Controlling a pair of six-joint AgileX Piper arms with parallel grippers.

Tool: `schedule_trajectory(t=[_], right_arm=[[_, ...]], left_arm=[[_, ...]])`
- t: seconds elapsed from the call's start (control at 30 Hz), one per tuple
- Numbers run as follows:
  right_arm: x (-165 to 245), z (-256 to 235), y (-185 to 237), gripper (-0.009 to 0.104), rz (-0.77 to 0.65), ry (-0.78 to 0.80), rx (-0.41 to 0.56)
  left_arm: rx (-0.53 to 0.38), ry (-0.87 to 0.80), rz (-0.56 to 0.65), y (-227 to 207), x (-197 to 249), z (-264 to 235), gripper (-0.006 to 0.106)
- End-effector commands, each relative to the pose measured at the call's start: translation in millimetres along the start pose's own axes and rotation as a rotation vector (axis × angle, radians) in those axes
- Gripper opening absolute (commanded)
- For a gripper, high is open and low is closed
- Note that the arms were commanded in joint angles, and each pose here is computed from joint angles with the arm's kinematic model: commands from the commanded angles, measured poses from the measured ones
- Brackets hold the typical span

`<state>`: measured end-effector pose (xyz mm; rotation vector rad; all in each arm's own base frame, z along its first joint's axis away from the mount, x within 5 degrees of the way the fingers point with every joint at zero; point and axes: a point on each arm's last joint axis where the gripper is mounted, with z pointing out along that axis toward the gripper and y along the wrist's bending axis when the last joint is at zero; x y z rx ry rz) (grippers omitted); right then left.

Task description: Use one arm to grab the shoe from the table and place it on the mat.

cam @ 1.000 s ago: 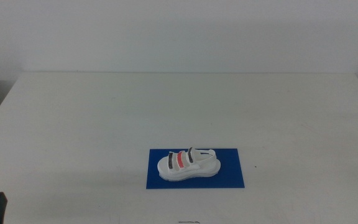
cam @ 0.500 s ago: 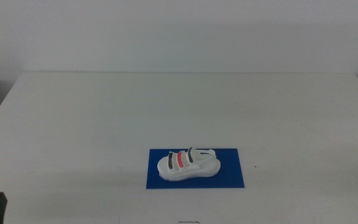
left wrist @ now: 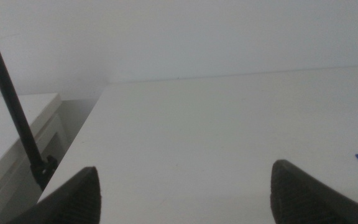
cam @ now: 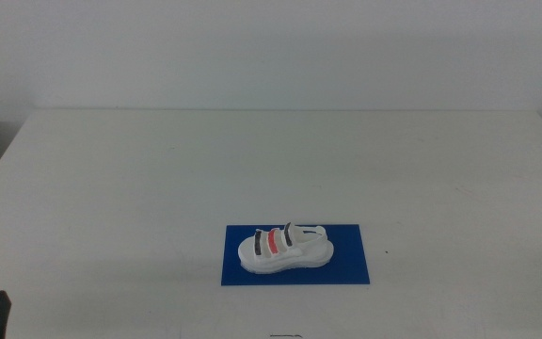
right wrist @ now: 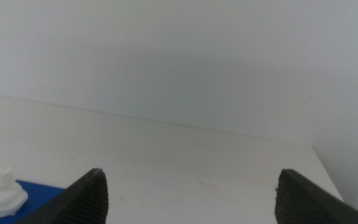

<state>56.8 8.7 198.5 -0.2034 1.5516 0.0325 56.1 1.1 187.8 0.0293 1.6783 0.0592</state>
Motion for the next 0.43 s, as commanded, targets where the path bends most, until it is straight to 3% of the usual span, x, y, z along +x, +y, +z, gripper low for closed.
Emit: schedule_trajectory(t=[0.0, 0.4], right_arm=[[-15.0, -3.8, -2.0, 0.084, -0.013, -0.127, 0.02], [-16.3, -3.9, -2.2, 0.084, 0.0, -0.14, 0.022]], left_arm=[[-0.003, -0.107, -0.024, 0.4, -9.7, -2.2, 0.094], [-0.003, -0.107, -0.024, 0.4, -9.7, -2.1, 0.094]])
